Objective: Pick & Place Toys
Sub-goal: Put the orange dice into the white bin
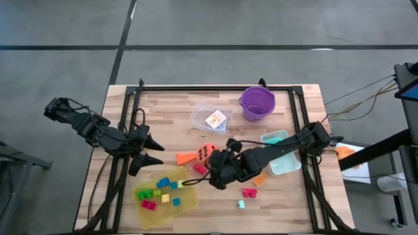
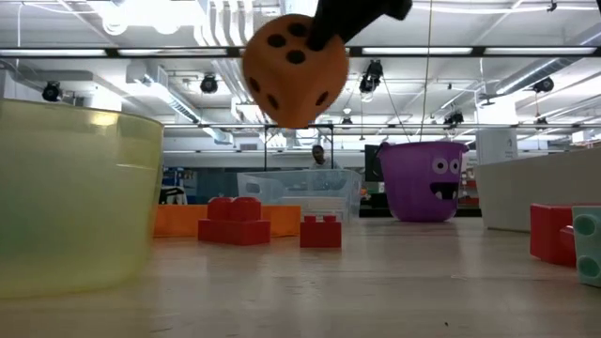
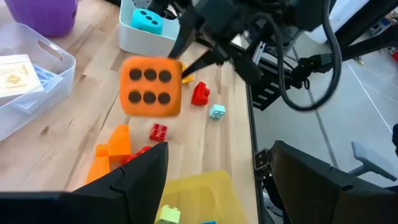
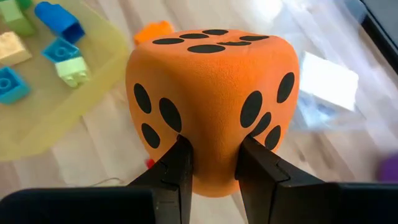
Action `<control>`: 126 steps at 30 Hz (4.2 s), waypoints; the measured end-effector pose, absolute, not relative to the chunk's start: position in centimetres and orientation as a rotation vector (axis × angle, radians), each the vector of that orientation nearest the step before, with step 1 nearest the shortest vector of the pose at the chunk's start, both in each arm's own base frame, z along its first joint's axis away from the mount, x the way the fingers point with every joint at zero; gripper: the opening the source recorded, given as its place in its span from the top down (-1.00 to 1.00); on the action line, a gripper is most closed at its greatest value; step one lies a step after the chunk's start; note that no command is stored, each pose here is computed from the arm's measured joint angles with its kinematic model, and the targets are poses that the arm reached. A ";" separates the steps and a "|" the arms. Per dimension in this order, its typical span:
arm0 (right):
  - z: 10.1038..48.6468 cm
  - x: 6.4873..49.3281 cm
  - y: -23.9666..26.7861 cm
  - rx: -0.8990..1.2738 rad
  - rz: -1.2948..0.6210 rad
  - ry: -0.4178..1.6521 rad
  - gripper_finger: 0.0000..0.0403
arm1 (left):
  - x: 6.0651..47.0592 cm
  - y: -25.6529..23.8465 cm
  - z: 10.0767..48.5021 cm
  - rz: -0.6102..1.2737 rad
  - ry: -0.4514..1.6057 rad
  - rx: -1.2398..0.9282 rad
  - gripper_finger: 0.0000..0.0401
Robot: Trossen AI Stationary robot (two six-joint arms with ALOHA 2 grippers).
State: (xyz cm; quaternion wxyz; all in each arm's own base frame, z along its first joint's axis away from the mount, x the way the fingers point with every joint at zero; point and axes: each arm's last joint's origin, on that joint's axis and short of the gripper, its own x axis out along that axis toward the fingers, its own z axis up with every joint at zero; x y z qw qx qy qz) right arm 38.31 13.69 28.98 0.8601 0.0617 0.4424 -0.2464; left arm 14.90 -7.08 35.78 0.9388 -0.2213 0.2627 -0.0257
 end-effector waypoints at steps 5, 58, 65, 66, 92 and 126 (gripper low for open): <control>30.0 36.3 13.4 0.165 -0.589 0.986 0.58 | 14.9 -7.1 35.7 -0.050 0.544 -0.448 -0.37; 32.0 21.4 10.2 0.720 -0.846 1.376 0.60 | 14.8 -7.0 35.6 -0.055 0.552 -0.414 -0.37; 30.5 19.6 9.8 0.791 -0.895 1.470 0.60 | 14.8 -7.0 35.6 -0.055 0.552 -0.414 -0.37; 30.3 19.4 9.7 0.796 -0.911 1.480 0.60 | 14.8 -7.0 35.6 -0.055 0.552 -0.414 -0.37; 26.2 18.2 9.3 0.736 -1.034 1.636 0.62 | 14.8 -7.0 35.6 -0.055 0.552 -0.414 -0.37; 21.5 21.2 10.7 0.544 -1.185 1.753 0.63 | 14.8 -7.0 35.6 -0.055 0.552 -0.414 -0.37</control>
